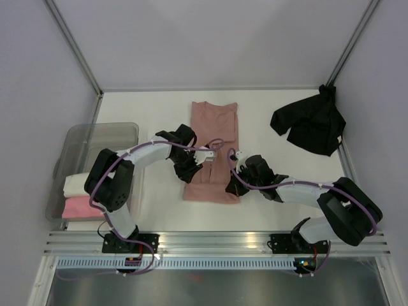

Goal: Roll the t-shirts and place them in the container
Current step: Roll the tshirt

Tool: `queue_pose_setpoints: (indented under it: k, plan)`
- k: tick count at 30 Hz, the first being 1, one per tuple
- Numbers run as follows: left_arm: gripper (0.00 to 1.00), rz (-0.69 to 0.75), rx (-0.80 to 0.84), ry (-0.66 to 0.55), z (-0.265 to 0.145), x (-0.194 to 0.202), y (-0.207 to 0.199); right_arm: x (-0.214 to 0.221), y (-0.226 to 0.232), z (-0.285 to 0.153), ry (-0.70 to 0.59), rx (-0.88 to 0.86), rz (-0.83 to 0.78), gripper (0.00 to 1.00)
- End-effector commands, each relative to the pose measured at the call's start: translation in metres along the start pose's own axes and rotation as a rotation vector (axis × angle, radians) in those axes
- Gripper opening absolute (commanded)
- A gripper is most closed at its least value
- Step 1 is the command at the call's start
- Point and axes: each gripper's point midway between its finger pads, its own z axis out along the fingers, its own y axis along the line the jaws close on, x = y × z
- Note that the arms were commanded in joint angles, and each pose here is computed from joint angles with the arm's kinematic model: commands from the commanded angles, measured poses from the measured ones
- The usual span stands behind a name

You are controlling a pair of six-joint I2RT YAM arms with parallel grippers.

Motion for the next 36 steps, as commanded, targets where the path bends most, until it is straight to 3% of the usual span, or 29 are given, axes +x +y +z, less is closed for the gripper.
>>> queue_pose_setpoints:
  k: [1,4,8,11,12,14,17,27,30,33,35,36]
  plan:
    - [0.33,0.067,-0.238,-0.015,-0.027,-0.008,0.036,-0.005,-0.002,0.005,-0.016,0.013,0.001,0.0]
    - [0.33,0.115,-0.287,-0.028,-0.038,-0.008,0.039,-0.001,-0.004,0.005,-0.002,0.021,0.0,0.0]
    - [0.36,0.178,-0.313,-0.149,-0.066,-0.031,0.022,0.001,-0.003,0.005,0.007,0.018,0.012,0.0]
    - [0.48,0.393,-0.319,-0.221,-0.074,-0.047,-0.018,-0.007,0.0,0.002,-0.028,0.007,0.015,0.0]
    - [0.49,0.441,-0.327,-0.181,-0.059,-0.029,-0.027,-0.009,0.0,0.002,-0.036,0.008,0.011,0.0]
    - [0.55,0.632,-0.374,-0.248,-0.056,-0.04,-0.051,-0.011,0.001,0.001,-0.046,0.006,0.003,0.0]
    - [0.64,0.76,-0.357,-0.273,-0.032,-0.025,-0.071,-0.013,0.002,0.002,-0.047,0.004,0.003,0.0]
    - [0.65,0.768,-0.409,-0.114,0.013,0.001,-0.053,-0.015,0.002,0.003,-0.045,0.001,-0.017,0.0]
    - [0.63,0.749,-0.415,-0.095,0.018,0.003,-0.049,-0.017,0.004,0.002,-0.052,-0.005,-0.024,0.0]
    - [0.53,0.74,-0.437,-0.078,0.019,0.006,-0.045,-0.018,0.006,0.0,-0.052,-0.017,-0.043,0.01]
    - [0.38,0.73,-0.446,-0.062,0.021,0.01,-0.042,-0.024,0.008,-0.004,-0.064,-0.022,-0.078,0.03]
    - [0.23,0.726,-0.448,-0.057,0.021,0.01,-0.041,-0.022,0.009,-0.005,-0.05,-0.023,-0.088,0.04]
